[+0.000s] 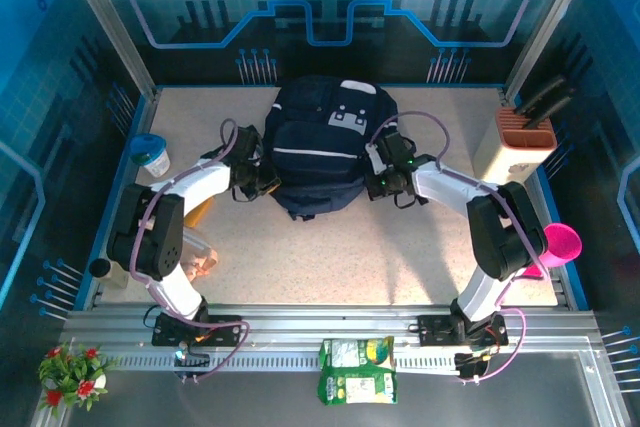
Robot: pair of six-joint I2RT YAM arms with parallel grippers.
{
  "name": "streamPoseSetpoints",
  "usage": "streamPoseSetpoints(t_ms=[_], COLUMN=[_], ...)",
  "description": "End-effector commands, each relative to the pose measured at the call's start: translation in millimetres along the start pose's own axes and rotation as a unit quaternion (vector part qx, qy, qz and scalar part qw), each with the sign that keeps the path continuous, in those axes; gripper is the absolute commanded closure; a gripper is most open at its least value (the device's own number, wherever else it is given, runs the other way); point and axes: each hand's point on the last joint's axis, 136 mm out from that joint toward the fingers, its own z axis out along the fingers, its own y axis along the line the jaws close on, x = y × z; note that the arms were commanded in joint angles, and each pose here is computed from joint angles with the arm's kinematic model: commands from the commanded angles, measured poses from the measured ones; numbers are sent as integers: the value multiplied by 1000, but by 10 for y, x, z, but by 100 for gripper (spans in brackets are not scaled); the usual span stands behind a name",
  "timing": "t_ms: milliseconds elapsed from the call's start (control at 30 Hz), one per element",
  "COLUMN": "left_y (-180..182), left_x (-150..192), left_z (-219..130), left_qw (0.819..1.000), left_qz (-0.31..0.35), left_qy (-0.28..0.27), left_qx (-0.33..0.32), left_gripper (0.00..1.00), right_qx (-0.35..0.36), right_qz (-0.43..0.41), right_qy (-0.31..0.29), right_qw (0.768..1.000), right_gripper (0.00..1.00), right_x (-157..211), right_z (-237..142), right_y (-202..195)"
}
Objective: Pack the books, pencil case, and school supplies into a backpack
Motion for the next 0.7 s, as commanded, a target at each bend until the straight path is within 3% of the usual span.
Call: streamPoseSetpoints(t_ms=[0,267,533,667], left_y=[148,99,102,106], left_x=[-35,49,182,283], left_z=[-78,-128,-117,-138], left_qw=[999,995,993,992], left_qz=[38,83,98,91], left_qy=[12,41,69,82], left_qx=[-37,-26,-12,-2], left_gripper=[100,100,100,100], right_qx=[19,37,53,41], right_qz=[-14,126,178,196], right_qy=[-42,-12,-14,-17], right_qw=[999,991,982,980], right_gripper=[95,93,88,78], right_x=[-365,-458,-667,-704], right_z=[-18,93,192,79], right_y=[-260,-845,-1052,-993])
